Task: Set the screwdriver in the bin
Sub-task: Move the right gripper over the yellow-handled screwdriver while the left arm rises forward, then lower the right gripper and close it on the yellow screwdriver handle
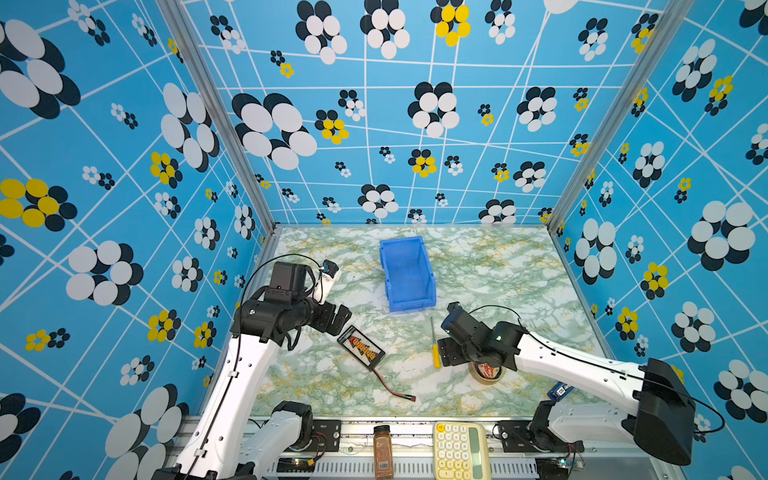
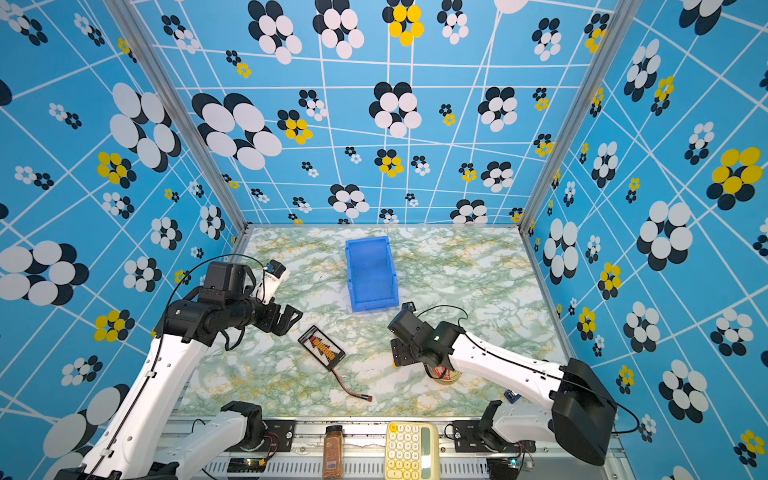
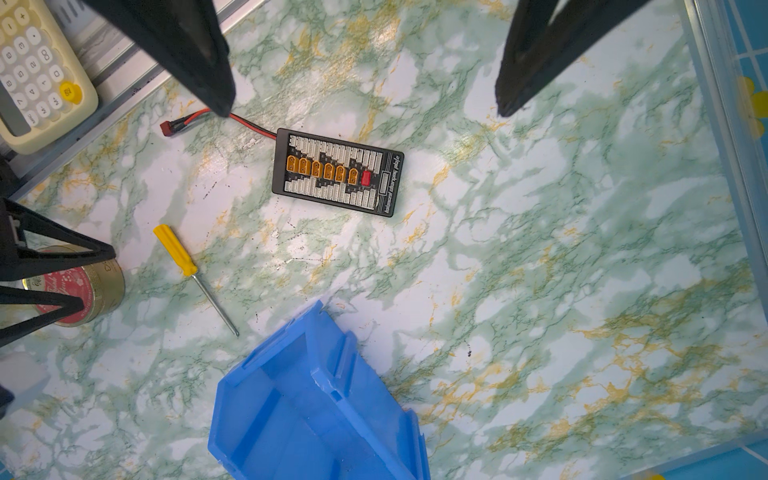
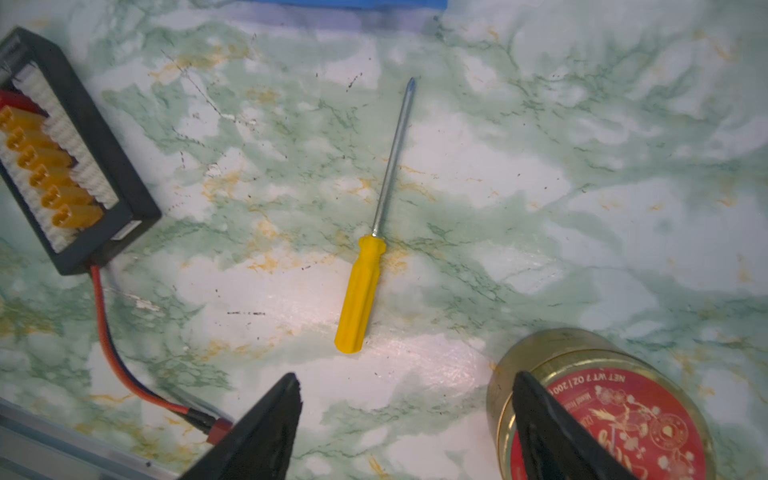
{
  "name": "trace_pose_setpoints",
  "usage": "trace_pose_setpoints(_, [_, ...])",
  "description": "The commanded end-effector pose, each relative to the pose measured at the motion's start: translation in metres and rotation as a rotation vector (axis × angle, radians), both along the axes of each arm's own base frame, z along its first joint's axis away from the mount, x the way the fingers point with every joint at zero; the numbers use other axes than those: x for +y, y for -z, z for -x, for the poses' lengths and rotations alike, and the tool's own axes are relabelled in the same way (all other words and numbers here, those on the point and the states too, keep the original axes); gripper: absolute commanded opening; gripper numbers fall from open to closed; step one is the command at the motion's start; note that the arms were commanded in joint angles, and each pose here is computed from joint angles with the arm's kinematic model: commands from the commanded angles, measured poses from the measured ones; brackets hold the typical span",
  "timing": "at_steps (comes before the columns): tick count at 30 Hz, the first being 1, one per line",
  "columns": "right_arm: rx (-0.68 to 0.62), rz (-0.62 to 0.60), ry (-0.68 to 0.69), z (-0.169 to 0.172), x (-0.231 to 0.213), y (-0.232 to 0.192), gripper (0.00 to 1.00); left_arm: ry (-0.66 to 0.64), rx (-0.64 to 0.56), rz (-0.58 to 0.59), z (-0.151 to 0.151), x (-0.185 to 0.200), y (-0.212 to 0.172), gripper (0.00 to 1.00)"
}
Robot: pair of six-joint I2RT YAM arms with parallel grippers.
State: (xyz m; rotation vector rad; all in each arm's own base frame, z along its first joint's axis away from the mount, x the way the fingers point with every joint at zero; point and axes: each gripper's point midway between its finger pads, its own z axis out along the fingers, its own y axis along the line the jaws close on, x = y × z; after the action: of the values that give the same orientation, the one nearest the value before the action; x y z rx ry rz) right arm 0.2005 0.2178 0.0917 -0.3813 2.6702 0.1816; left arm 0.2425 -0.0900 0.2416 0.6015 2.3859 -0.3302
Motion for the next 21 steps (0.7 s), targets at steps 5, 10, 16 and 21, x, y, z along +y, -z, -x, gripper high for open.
trace_pose_setpoints(5, [0.025,-0.014,0.0,-0.006,0.026,0.01,0.65,0.019,0.01,-0.005,0.011,-0.001,0.006,0.99])
trace_pose_setpoints(10, [0.052,0.028,-0.006,-0.009,0.031,0.024,0.63,0.02,0.02,0.027,0.014,-0.005,0.005,0.99])
trace_pose_setpoints(16, [0.057,0.062,0.009,-0.016,0.034,0.04,0.59,-0.005,0.023,0.019,0.013,-0.002,0.005,0.99])
trace_pose_setpoints(21, [0.097,0.088,0.009,-0.015,0.039,0.055,0.53,-0.004,0.026,0.018,0.014,-0.002,0.005,0.99])
